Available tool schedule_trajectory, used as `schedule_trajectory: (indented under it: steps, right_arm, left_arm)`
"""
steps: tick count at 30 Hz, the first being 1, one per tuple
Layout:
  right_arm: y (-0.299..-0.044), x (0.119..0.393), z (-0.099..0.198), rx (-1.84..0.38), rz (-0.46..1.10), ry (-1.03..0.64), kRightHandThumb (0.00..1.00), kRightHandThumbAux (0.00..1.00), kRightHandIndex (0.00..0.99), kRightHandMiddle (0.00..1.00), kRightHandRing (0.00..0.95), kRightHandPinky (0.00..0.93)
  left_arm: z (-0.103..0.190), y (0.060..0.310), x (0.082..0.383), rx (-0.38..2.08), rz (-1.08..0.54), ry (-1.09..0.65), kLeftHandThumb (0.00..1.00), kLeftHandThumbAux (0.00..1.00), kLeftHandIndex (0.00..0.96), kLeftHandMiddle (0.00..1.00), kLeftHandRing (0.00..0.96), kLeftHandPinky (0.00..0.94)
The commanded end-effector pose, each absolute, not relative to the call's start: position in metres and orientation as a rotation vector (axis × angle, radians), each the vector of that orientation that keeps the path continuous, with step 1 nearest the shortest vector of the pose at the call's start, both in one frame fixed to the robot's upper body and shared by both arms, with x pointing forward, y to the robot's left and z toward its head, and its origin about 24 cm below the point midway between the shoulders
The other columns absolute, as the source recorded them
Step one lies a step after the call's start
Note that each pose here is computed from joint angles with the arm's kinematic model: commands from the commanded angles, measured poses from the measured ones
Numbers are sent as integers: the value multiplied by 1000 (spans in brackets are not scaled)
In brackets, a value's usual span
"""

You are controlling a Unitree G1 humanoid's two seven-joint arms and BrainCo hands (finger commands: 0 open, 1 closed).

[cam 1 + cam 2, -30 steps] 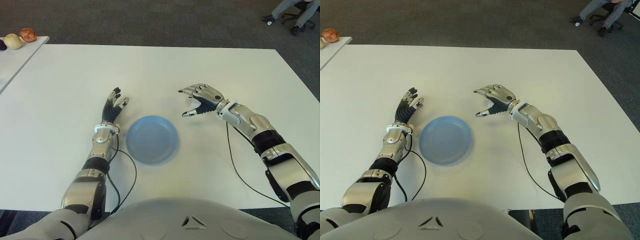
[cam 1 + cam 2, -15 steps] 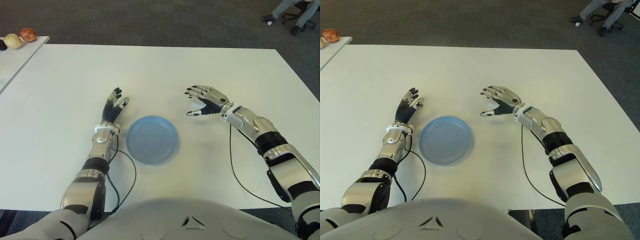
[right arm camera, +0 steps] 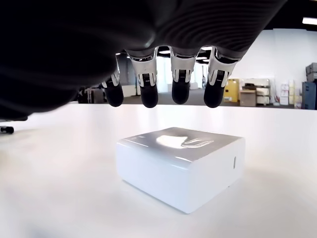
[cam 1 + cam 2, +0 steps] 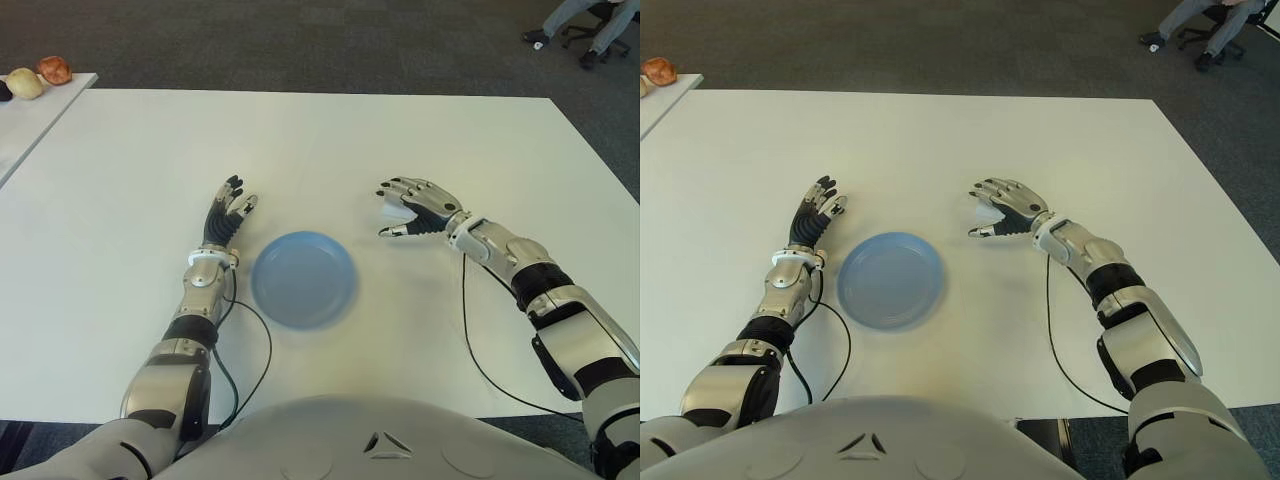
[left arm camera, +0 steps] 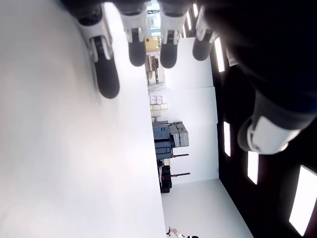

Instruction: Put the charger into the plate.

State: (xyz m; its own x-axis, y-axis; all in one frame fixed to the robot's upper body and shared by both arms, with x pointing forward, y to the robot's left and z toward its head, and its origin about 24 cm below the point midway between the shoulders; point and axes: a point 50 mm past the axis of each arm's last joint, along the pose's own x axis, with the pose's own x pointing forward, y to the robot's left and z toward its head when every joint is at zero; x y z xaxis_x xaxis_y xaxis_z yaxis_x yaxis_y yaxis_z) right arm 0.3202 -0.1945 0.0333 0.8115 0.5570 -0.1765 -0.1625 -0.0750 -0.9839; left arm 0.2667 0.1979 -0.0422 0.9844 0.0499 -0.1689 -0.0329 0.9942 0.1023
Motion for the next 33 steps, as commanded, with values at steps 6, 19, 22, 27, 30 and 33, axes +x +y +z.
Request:
schedule_trajectory:
  steps: [6, 19, 22, 27, 30, 33]
  right_arm:
    - [-196, 326, 31, -1559, 574, -285, 263, 187, 0, 0, 0, 0]
    - [-208, 331, 25, -1539, 427, -205, 263, 231, 0, 0, 0, 0]
    - [-208, 332, 24, -1519, 403, -201, 264, 229, 0, 0, 0, 0]
    - [-206, 334, 24, -1485, 361, -190, 281, 221, 0, 0, 0, 0]
    - [-205, 335, 25, -1478, 351, -187, 295, 214, 0, 0, 0, 0]
    - [-203, 338, 26, -1478, 328, -192, 309, 200, 0, 0, 0, 0]
  left_arm:
    - [-83, 197, 231, 101, 30, 410, 0, 537, 53, 103, 90, 91]
    - [-84, 199, 230, 101, 34, 415, 0, 546, 52, 104, 93, 97]
    - [-84, 200, 229, 97, 38, 418, 0, 557, 50, 102, 91, 94]
    - [-85, 200, 229, 93, 38, 420, 0, 567, 41, 94, 85, 88]
    - [-85, 201, 228, 94, 38, 421, 0, 574, 39, 91, 81, 86]
    - [-84, 200, 228, 98, 40, 418, 0, 585, 40, 90, 80, 87]
